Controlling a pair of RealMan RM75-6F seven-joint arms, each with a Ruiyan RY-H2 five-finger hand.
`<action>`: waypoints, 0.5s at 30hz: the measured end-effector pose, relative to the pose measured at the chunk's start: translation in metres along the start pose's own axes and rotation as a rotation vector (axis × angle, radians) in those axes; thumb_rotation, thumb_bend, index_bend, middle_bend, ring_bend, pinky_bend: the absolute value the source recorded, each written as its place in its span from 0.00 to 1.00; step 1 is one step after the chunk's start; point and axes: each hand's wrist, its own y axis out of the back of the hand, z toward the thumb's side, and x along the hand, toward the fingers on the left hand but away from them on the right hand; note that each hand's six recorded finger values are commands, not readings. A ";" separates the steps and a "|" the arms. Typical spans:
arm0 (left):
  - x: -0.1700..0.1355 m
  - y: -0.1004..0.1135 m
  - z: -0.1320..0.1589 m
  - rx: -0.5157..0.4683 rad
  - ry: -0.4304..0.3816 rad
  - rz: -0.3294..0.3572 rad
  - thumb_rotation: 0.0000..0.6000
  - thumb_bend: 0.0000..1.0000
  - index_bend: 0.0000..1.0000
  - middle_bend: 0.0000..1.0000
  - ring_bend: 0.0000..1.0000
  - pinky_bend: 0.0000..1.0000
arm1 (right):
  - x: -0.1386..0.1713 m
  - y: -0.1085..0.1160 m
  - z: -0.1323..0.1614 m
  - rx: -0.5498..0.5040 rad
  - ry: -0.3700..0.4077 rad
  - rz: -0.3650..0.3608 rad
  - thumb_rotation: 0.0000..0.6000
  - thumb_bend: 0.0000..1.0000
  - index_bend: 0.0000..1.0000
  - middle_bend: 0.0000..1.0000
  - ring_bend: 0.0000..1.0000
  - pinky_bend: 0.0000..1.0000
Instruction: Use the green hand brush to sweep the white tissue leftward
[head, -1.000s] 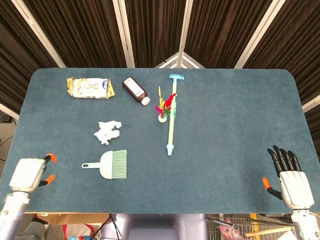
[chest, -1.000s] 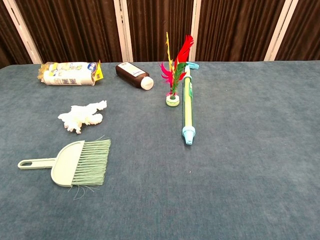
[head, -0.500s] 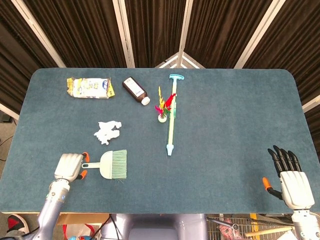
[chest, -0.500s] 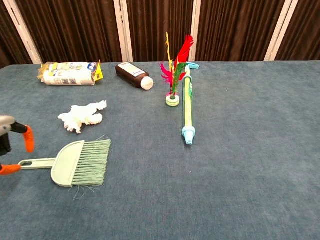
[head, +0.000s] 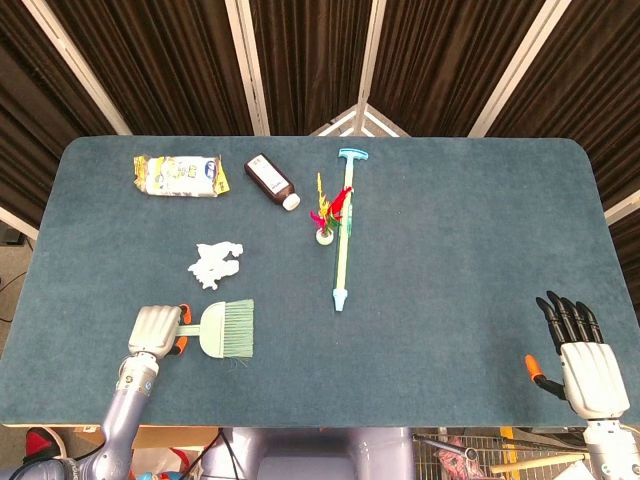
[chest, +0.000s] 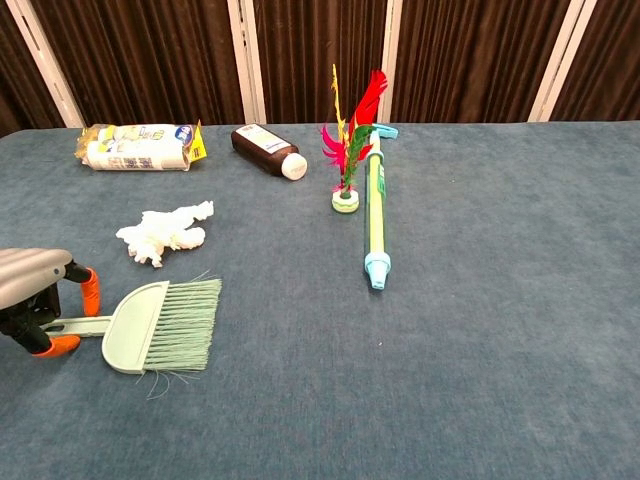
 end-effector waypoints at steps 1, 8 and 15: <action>0.000 -0.001 0.000 0.002 0.001 -0.002 1.00 0.66 0.66 1.00 1.00 1.00 | 0.000 0.000 0.000 0.000 0.000 0.000 1.00 0.38 0.00 0.00 0.00 0.00; -0.002 0.010 -0.001 -0.015 -0.002 0.051 1.00 0.72 0.77 1.00 1.00 1.00 | 0.000 0.000 0.000 -0.002 -0.002 -0.002 1.00 0.38 0.00 0.00 0.00 0.00; -0.002 0.063 0.000 -0.044 -0.029 0.189 1.00 0.72 0.78 1.00 1.00 1.00 | -0.001 -0.001 0.001 -0.004 -0.002 0.003 1.00 0.38 0.00 0.00 0.00 0.00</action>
